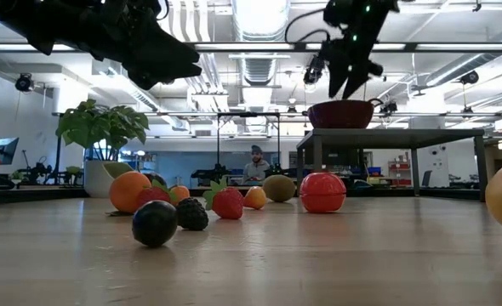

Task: Pick & Place Fruit
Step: Put the peach into the violet strainer bowl on the shelf

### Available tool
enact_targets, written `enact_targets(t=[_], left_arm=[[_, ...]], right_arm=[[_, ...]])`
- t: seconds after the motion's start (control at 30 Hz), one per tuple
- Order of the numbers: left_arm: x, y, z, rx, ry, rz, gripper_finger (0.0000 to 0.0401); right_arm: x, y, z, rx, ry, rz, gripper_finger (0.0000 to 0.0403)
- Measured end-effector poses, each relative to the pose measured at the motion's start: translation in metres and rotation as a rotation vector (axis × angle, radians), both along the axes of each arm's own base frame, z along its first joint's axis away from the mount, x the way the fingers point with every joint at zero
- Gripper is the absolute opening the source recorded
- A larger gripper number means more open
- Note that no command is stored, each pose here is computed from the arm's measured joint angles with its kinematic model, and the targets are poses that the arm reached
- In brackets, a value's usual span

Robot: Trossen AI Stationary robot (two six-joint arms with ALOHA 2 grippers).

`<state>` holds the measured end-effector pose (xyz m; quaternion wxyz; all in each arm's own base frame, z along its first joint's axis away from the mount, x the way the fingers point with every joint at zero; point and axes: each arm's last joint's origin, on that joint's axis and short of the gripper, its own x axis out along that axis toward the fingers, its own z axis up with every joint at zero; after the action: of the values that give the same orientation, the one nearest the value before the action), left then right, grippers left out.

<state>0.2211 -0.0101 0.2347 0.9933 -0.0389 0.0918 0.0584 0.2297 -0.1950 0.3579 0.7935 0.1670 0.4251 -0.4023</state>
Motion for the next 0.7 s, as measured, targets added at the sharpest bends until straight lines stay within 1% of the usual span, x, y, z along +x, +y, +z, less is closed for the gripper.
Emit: enact_targets(t=[0.07,0.17,0.27,0.37,0.5,0.7], left_arm=[[0.000,0.000,0.000,0.000,0.000,0.000,0.0200],[0.000,0.000,0.000,0.000,0.000,0.000,0.0200],[0.000,0.000,0.000,0.000,0.000,0.000,0.0200],[0.000,0.000,0.000,-0.001,0.000,0.001,0.0200],[0.000,0.000,-0.001,-0.002,0.013,0.001,0.0200],[-0.002,0.000,-0.009,-0.024,0.088,0.008,0.0200]], right_arm=[[-0.003,0.007,0.013,0.006,0.008,0.012,0.0252],[-0.004,0.021,0.029,0.012,0.017,0.050,0.0235],[-0.002,0.042,0.040,0.009,0.015,0.118,0.0211],[0.002,0.070,0.046,-0.005,-0.004,0.212,0.0186],[0.003,0.109,0.047,-0.017,-0.011,0.335,0.0153],[-0.005,0.162,0.029,-0.079,0.015,0.403,0.0112]])
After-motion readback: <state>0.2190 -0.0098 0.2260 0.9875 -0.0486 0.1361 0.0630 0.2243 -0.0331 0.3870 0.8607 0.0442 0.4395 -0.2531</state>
